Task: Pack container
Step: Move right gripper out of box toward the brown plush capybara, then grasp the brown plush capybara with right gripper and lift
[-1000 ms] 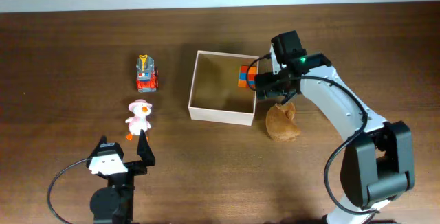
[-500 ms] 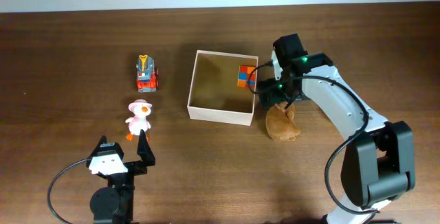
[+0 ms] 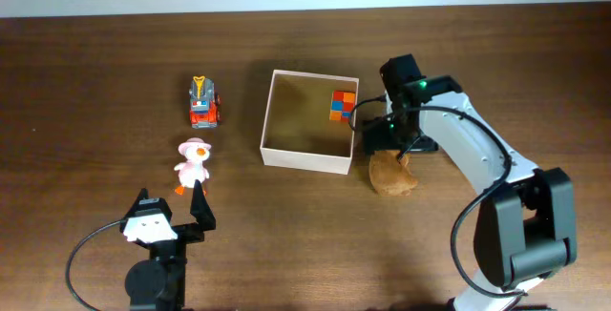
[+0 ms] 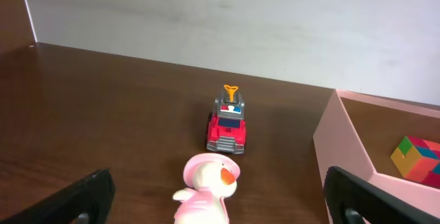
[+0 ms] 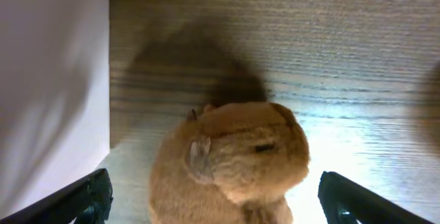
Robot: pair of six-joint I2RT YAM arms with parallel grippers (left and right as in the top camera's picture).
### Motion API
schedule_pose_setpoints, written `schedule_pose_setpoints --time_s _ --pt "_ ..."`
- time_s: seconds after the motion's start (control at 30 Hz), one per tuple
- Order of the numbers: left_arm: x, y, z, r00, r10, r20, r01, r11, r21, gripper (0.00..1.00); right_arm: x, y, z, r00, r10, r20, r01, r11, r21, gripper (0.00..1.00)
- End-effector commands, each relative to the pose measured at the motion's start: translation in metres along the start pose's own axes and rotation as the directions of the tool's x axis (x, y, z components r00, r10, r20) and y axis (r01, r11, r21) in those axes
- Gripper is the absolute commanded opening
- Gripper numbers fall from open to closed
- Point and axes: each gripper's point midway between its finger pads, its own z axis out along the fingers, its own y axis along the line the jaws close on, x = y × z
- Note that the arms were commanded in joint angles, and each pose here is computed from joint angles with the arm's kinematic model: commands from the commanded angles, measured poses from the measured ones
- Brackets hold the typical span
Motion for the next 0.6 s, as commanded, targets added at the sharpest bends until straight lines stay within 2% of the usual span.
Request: schedule_pose_setpoints --time_s 0.0,0.27,0.4,0.5,0.57 --pt "0.001 -0.001 0.000 1.000 0.015 0.000 -0.015 1.000 0.009 0.99 0.012 -0.004 0.009 0.999 0.044 -0.021 -0.044 0.999 -0.002 0.99" --pt "0.001 -0.001 0.000 1.000 0.015 0.000 -0.015 1.000 0.009 0.99 0.028 -0.007 0.034 0.998 0.051 -0.042 -0.051 0.999 -0.004 0.98" --pt "0.001 -0.001 0.000 1.000 0.016 0.000 -0.016 1.000 0.009 0.99 0.028 -0.007 0.034 0.998 0.052 -0.042 -0.052 0.999 -0.005 0.74" --pt "0.001 -0.001 0.000 1.000 0.015 0.000 -0.015 1.000 0.009 0.99 0.030 -0.008 0.034 0.997 0.052 -0.049 -0.052 0.999 -0.003 0.69" --pt "0.001 -0.001 0.000 1.000 0.015 0.000 -0.015 1.000 0.009 0.99 0.031 -0.008 0.034 0.997 0.052 -0.052 -0.052 0.999 -0.001 0.60"
